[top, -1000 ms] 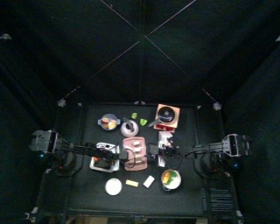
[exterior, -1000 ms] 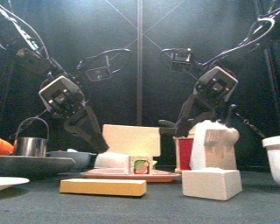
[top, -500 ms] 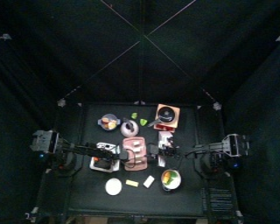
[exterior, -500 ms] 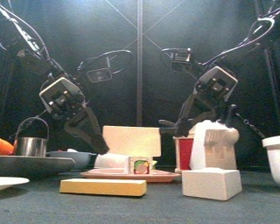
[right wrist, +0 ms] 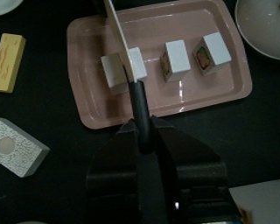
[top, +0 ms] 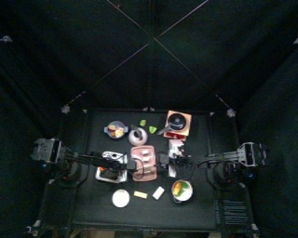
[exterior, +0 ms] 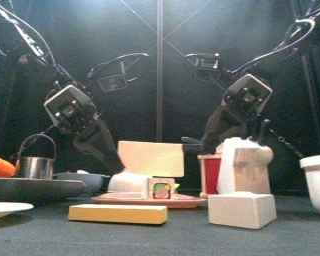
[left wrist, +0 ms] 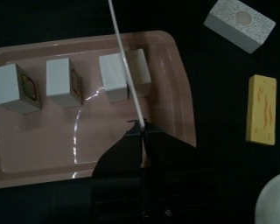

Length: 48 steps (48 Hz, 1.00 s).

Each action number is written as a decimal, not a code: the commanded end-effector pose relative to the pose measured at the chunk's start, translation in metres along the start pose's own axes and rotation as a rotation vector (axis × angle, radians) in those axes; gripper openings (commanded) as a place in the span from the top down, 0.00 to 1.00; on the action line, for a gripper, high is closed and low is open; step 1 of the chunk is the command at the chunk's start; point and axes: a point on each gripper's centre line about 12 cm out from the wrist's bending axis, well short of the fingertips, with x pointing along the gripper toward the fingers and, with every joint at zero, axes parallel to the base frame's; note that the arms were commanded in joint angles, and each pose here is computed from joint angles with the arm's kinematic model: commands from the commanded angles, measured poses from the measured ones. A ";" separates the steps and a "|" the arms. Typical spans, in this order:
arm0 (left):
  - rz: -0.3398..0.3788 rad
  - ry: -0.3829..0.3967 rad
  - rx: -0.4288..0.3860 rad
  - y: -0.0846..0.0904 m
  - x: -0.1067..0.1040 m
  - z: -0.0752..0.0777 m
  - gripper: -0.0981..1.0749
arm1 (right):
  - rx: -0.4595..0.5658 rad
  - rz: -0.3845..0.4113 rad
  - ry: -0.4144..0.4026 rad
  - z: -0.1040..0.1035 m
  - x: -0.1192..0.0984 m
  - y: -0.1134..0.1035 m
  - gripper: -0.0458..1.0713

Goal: Cut sushi roll

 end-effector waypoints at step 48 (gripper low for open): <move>-0.009 0.063 0.016 -0.005 0.009 -0.015 0.58 | 0.014 -0.013 0.057 -0.009 0.010 -0.004 0.69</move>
